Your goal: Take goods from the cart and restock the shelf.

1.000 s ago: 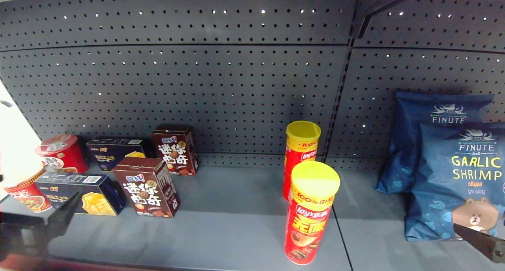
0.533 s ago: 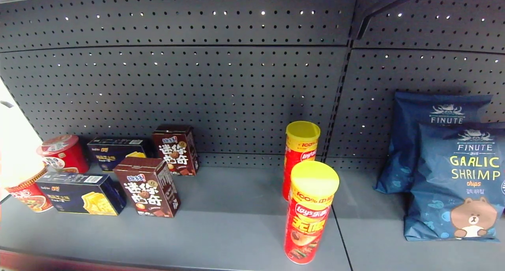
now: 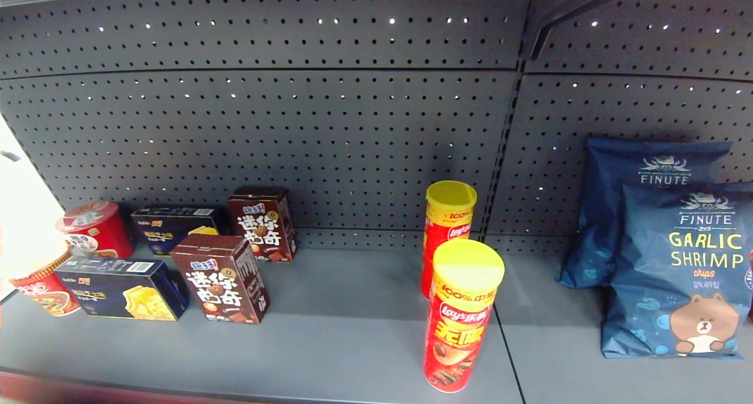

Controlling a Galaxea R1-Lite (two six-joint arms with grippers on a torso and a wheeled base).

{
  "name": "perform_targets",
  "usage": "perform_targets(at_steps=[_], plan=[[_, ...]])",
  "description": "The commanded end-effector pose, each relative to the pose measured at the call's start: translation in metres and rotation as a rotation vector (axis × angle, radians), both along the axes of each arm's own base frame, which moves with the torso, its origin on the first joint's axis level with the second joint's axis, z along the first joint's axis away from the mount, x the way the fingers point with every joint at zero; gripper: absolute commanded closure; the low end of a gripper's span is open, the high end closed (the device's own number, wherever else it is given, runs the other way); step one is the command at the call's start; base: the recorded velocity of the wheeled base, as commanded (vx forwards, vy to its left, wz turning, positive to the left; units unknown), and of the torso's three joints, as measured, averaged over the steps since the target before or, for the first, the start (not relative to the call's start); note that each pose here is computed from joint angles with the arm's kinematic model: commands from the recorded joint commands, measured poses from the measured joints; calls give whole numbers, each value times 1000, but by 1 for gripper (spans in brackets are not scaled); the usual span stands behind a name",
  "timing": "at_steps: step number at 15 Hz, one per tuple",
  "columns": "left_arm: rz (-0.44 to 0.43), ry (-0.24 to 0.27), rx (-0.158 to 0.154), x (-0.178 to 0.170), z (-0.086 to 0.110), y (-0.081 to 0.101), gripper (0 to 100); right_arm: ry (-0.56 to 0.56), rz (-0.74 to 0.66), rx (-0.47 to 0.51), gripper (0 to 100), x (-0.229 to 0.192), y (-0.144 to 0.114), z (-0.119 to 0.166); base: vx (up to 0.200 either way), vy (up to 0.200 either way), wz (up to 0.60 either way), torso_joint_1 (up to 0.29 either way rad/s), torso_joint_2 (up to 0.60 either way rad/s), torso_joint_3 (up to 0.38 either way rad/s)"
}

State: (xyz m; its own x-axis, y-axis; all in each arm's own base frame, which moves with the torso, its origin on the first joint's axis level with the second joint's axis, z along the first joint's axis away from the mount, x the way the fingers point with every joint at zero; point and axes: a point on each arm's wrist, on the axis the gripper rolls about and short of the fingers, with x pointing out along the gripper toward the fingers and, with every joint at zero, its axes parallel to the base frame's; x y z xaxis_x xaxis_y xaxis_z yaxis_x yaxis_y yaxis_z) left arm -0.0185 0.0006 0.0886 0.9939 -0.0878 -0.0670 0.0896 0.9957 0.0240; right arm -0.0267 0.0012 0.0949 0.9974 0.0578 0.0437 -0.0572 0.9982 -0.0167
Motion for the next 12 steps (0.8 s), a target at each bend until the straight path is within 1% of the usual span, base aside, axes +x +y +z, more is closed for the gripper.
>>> perform_targets(at_steps=[1,2,4,5,6,7,8,10,11,12], plan=[[-39,-29,-13,2,-7,-1,0,15,5,8,0,2,0,-11,0,0,0,0,0,0],[-44,-22,-7,2,-8,-1,0,16,4,23,0,2,0,-11,0,0,0,0,0,0],[-37,-18,-15,2,-8,-1,0,15,-20,33,0,2,0,-11,0,0,0,0,0,0],[-29,18,-8,2,-12,-1,0,7,-224,40,0,2,-5,-12,0,0,0,0,0,0],[-8,20,-8,2,-12,0,0,-21,-323,50,0,2,-7,-11,0,0,0,0,0,0],[17,18,-7,2,-12,0,0,-30,-348,53,0,2,-8,-11,0,0,0,0,0,0],[20,18,-9,2,-12,0,0,-30,-316,52,0,3,-7,-11,0,0,0,0,0,0],[8,18,-9,2,-12,0,0,-14,-84,39,0,4,-2,-13,0,0,0,0,0,0],[4,15,-9,2,-11,0,0,-1,-55,37,0,4,-1,-15,0,0,0,0,0,0],[3,15,-9,2,-11,0,0,49,-45,23,0,3,-1,-19,0,0,0,0,0,0]])
